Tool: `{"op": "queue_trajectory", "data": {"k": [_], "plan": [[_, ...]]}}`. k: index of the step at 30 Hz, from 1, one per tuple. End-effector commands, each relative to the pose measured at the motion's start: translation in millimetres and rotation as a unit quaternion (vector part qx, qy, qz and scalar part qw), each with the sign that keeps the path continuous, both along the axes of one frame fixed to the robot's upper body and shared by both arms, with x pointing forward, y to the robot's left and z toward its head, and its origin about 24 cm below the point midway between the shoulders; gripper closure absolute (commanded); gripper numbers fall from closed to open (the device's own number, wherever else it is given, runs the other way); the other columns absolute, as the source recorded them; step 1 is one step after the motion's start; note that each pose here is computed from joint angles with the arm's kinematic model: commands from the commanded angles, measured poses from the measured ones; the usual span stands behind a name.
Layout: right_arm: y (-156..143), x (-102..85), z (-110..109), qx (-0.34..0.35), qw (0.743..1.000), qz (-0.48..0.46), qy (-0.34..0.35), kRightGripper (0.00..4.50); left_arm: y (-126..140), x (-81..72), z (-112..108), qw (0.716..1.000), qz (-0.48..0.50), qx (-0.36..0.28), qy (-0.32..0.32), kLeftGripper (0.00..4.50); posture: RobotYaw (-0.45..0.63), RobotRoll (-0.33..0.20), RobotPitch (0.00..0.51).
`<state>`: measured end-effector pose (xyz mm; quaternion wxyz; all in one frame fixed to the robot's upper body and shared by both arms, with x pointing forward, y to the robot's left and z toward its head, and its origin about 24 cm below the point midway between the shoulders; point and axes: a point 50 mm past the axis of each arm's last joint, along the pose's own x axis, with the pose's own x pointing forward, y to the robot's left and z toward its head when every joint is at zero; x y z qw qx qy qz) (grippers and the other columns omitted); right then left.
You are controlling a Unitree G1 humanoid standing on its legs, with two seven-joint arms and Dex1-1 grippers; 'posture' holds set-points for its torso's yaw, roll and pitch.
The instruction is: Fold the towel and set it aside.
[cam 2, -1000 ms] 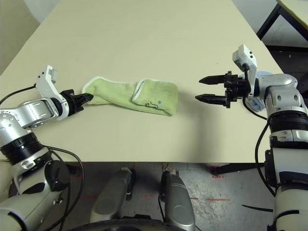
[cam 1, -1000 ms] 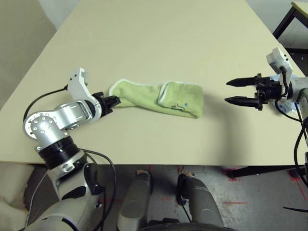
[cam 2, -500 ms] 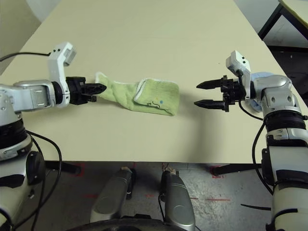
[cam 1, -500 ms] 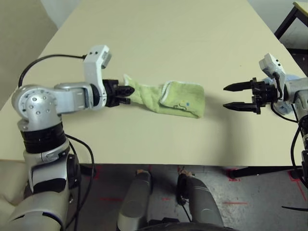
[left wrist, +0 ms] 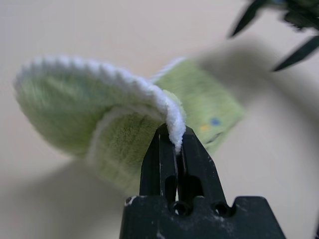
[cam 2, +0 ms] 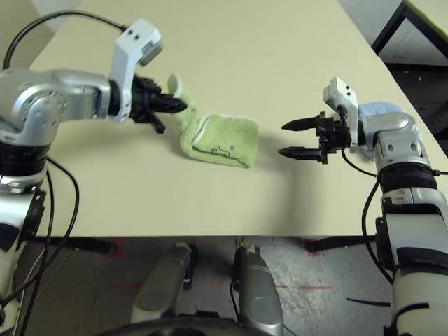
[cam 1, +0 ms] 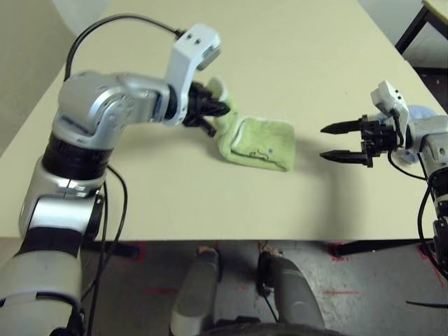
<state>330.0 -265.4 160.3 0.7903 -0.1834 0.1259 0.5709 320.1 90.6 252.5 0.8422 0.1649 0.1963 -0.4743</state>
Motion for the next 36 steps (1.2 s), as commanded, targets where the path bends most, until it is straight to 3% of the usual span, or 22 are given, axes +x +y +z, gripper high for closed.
{"op": "queue_trajectory", "data": {"k": [1,12,18,23,26,33,36], "plan": [[-4.2,-3.9,-4.0,-0.003,1.000,-0.006,0.001,0.00,-18.3,0.9,-2.7,0.999,-0.041,0.004,0.013,4.46,0.15,0.000,0.115],[-6.3,-9.1,-9.5,0.000,1.000,-0.017,0.002,0.00,-69.8,15.8,-34.2,0.994,-0.071,-0.015,0.083,4.46,0.11,0.000,0.116],[-6.3,-12.6,-10.5,0.002,1.000,-0.020,0.002,0.00,-78.2,21.1,-55.0,0.993,-0.062,0.002,0.098,4.46,0.09,0.000,0.119],[-9.0,-16.3,-12.1,0.000,1.000,-0.027,0.004,0.00,-80.3,15.7,-57.9,0.992,-0.071,0.007,0.105,4.46,0.09,0.000,0.123],[-9.5,-16.7,-12.6,0.000,1.000,-0.030,0.004,0.00,-78.3,9.5,-45.5,0.991,-0.076,-0.012,0.107,3.78,0.09,0.000,0.127],[-10.6,-13.8,-12.8,-0.001,0.999,-0.038,0.006,0.00,-64.9,-17.7,13.5,0.990,-0.099,-0.073,0.071,1.11,0.11,0.000,0.133],[-10.2,-9.7,-9.2,0.008,0.999,-0.044,0.001,0.00,-52.2,-20.9,26.0,0.992,-0.080,-0.084,0.047,0.02,0.12,0.000,0.136]]}}
